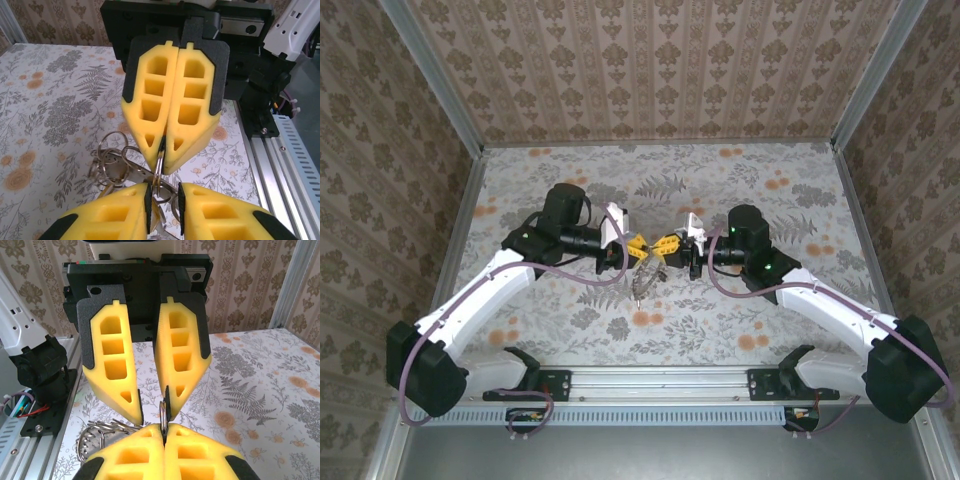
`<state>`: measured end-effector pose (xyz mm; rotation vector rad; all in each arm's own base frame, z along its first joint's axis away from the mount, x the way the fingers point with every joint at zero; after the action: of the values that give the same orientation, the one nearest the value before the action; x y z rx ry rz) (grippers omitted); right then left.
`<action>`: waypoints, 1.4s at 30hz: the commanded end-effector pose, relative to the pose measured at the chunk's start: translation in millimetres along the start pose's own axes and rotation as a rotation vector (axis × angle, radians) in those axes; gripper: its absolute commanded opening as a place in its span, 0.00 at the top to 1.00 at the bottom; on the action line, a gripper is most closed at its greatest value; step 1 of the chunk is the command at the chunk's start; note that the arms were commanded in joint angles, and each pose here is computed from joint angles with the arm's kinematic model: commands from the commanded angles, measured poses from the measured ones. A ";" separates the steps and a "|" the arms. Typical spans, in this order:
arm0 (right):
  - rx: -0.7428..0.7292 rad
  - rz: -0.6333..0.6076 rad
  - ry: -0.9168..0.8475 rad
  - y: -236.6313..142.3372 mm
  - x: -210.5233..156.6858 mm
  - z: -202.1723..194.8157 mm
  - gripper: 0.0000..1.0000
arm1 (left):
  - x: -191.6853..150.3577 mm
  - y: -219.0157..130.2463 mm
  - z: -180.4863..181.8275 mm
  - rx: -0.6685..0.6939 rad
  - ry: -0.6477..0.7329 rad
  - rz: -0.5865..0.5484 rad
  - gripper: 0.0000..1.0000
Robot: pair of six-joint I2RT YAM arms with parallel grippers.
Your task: Put the keys on the keyring
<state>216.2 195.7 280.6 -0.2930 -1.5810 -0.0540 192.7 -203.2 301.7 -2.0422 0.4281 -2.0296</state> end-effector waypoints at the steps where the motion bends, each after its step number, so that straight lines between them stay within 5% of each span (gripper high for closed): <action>1: 0.032 -0.063 -0.070 -4.7 12.4 4.7 1.00 | 4.7 1.5 -4.6 -0.042 0.037 -0.024 0.77; 6: 0.049 -0.065 -0.078 -4.5 11.6 5.8 1.00 | 4.6 5.0 -1.9 -0.053 0.025 -0.012 0.80; 9: 0.045 -0.045 -0.082 -5.0 9.5 6.1 1.00 | 6.2 5.0 -3.0 -0.066 0.033 -0.015 1.00; 14: 0.026 0.117 -0.126 -11.1 -2.6 9.9 0.95 | 6.3 1.7 -3.8 -0.011 0.034 0.048 1.00; 17: 0.019 0.207 -0.145 -15.9 -4.8 11.9 0.78 | 8.7 0.8 -6.1 -0.002 0.033 0.082 1.00; 25: 0.045 0.275 -0.160 -13.7 4.5 9.0 0.66 | 11.4 9.9 -9.7 -0.040 0.051 0.109 1.00; 36: 0.082 0.316 -0.195 -3.1 5.8 11.8 0.67 | 10.3 17.9 -9.7 -0.066 0.051 0.134 1.00; 42: 0.094 0.337 -0.192 6.1 3.9 13.2 0.83 | 10.5 19.9 -9.5 -0.083 0.044 0.129 1.00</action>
<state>203.3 201.2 275.6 -0.4883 -1.6817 0.3112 182.7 -221.4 290.1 -1.9635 0.6467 -1.9395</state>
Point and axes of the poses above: each hand's point on the last joint's axis, 136 mm out from that joint toward the fingers, its own y axis out along the fingers, its own z axis along the line the jaws close on, x = y × z, the point moved 10 cm from there along -y, back along the fingers
